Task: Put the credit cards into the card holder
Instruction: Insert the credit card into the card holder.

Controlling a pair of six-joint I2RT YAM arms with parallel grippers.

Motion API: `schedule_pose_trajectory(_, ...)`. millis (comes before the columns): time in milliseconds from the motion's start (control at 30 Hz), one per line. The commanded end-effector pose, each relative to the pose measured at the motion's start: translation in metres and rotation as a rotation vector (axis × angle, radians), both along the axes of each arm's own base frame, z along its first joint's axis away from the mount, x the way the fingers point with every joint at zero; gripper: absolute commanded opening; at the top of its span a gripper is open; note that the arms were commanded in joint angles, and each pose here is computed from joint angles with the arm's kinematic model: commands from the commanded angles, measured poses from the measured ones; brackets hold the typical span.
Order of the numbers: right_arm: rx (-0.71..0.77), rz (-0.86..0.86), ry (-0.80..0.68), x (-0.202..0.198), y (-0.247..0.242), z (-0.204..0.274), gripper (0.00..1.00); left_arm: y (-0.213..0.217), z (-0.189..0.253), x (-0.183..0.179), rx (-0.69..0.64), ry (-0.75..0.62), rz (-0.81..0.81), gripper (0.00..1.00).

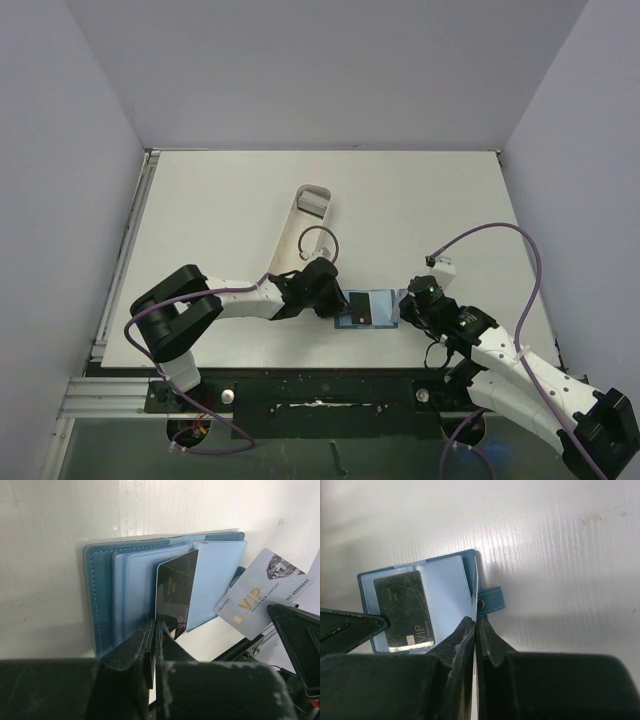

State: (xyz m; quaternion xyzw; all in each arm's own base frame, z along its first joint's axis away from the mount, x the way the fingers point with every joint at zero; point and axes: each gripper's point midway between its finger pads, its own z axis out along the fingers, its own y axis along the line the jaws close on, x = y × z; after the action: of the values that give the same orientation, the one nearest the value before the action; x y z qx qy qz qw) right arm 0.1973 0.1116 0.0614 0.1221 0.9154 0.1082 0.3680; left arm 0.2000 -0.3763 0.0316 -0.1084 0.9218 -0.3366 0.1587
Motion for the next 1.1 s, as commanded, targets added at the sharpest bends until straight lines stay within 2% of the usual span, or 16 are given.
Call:
schedule_pose_trajectory(0,-0.008,-0.026,-0.033,0.006,-0.002,0.007,0.0,-0.012,0.025,0.009,-0.04,-0.039,0.008,0.0)
schedule_pose_trajectory(633,-0.006,-0.024,-0.038,0.005,0.0,0.008,0.0,-0.024,0.02,0.014,-0.021,-0.037,-0.031,0.0)
schedule_pose_trajectory(1067,-0.007,-0.027,-0.038,0.005,-0.001,0.009,0.0,-0.018,0.014,0.0,-0.001,-0.012,-0.083,0.0)
